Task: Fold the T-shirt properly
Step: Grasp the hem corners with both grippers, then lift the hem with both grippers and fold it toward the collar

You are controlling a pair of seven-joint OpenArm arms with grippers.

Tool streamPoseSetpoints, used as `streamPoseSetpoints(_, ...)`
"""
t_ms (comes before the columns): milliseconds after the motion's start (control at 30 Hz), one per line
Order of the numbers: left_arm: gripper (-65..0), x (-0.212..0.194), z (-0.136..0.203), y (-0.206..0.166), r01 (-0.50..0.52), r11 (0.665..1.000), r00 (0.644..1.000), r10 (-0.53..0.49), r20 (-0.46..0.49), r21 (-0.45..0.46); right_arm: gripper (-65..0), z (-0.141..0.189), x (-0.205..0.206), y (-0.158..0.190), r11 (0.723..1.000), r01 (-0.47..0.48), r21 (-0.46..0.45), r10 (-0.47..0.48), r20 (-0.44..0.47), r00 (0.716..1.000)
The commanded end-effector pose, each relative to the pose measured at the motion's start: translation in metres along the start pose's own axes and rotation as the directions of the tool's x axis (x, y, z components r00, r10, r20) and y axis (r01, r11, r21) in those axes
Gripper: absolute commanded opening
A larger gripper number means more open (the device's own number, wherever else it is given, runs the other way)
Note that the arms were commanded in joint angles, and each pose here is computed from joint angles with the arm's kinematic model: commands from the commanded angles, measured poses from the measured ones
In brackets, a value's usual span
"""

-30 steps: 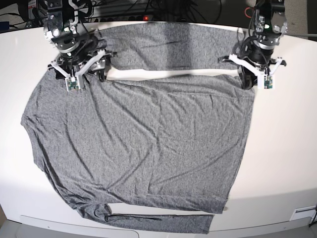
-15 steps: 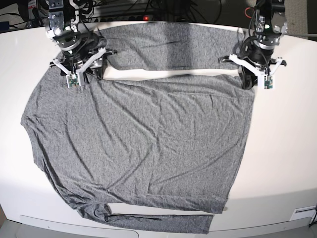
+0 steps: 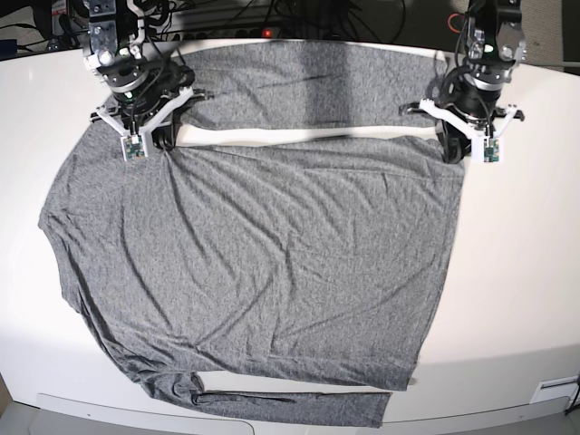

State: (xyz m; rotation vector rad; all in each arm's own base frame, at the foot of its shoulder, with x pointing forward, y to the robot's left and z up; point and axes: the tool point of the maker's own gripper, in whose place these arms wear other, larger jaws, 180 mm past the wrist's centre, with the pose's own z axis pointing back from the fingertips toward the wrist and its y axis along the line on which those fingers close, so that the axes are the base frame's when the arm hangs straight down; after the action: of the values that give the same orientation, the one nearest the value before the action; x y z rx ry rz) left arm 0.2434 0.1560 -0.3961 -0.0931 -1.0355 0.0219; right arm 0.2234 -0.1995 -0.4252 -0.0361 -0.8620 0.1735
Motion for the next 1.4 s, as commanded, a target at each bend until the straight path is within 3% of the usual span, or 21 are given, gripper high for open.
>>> streamPoseSetpoints(0, -65.0, 0.014, 0.001, 0.001, 0.006, 1.000, 0.999, -0.006, 0.050, -0.002, -65.0, 0.001, 0.006, -0.003, 1.000, -0.011, -0.006, 0.011, 0.018, 1.000)
streamPoseSetpoints(167, -65.0, 0.014, 0.001, 0.001, 0.006, 1.000, 0.999, -0.006, 0.051, -0.002, -65.0, 0.003, 0.006, -0.003, 1.000, -0.018, -0.005, 0.017, -0.012, 1.000)
streamPoseSetpoints(533, -65.0, 0.054, 0.010, -0.008, 0.023, 1.000, 0.988, -0.020, 0.153, -0.021, -65.0, 0.019, 0.054, -0.001, 0.999, -0.048, -0.016, 0.049, 0.077, 0.996)
streamPoseSetpoints(933, -65.0, 0.090, -0.003, -0.008, 0.040, 0.999, 0.972, -0.034, 0.232, -0.021, -65.0, 0.032, 0.071, -0.074, 0.980, 0.016, -0.198, 0.009, 0.125, 0.992)
streamPoseSetpoints(1067, -65.0, 0.093, -0.008, -0.009, 0.039, 0.999, 0.976, -0.033, 0.214, -0.023, -65.0, 0.027, 0.085, -0.073, 0.984, 0.070, -0.165, -0.045, 0.152, 0.987)
streamPoseSetpoints(1367, -65.0, 0.104, -0.006, -0.009, 0.040, 0.999, 0.962, -0.032, 0.272, -0.023, -65.0, 0.017, 0.104, -0.054, 0.992, 0.057, -0.111, -0.036, 0.182, 0.983)
